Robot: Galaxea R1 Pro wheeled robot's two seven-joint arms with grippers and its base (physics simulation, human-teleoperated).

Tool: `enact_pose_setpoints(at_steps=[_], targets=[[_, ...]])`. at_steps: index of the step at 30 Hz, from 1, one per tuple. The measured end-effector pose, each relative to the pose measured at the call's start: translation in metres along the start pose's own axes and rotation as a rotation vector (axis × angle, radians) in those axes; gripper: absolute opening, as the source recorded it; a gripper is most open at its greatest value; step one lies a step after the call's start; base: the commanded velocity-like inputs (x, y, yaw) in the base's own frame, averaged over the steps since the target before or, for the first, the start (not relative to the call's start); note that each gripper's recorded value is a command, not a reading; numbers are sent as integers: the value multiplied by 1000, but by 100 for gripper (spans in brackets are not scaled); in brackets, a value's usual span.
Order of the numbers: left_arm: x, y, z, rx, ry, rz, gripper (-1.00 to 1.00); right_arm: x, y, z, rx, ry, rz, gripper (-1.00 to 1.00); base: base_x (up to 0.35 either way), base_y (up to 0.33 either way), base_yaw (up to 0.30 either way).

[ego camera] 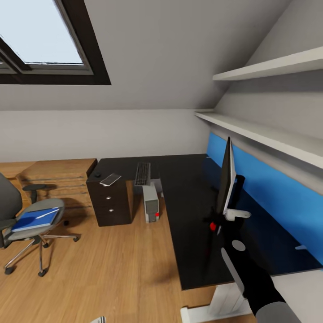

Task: In the bedroom, organize the workspace by keeping the computer under the desk, ensuring the monitor is on the desk, placing the keyboard on the desk next to the monitor, placing the mouse on the desk next to the keyboard, moving the folder from the swivel chair onto the desk next to the mouse, stacking the notebook on top of the folder with the pen on top of the notebook, and positioning the swivel chair next to the desk.

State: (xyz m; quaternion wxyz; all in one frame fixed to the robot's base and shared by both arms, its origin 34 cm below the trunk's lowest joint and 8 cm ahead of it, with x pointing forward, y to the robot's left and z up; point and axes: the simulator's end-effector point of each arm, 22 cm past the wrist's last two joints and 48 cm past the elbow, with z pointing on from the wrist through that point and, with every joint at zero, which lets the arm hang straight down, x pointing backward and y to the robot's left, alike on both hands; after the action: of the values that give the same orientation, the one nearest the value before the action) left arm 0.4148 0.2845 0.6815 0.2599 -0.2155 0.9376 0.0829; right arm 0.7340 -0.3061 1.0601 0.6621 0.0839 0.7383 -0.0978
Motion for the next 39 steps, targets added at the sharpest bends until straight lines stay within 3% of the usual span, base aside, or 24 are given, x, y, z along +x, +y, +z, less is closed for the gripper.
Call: enact_pose_setpoints(at_steps=[6, 27, 39], targets=[[-1, 0, 0, -1, -3, -2, 100, 1, -10, 2, 20, 3, 10, 100, 33, -27, 0], [-5, 2, 0, -4, -26, -12, 100, 1, -11, 2, 23, 4, 10, 100, 53, -84, 0], [-5, 3, 0, -5, -28, -11, 100, 1, -11, 2, 22, 4, 11, 100, 0, -286, 0]])
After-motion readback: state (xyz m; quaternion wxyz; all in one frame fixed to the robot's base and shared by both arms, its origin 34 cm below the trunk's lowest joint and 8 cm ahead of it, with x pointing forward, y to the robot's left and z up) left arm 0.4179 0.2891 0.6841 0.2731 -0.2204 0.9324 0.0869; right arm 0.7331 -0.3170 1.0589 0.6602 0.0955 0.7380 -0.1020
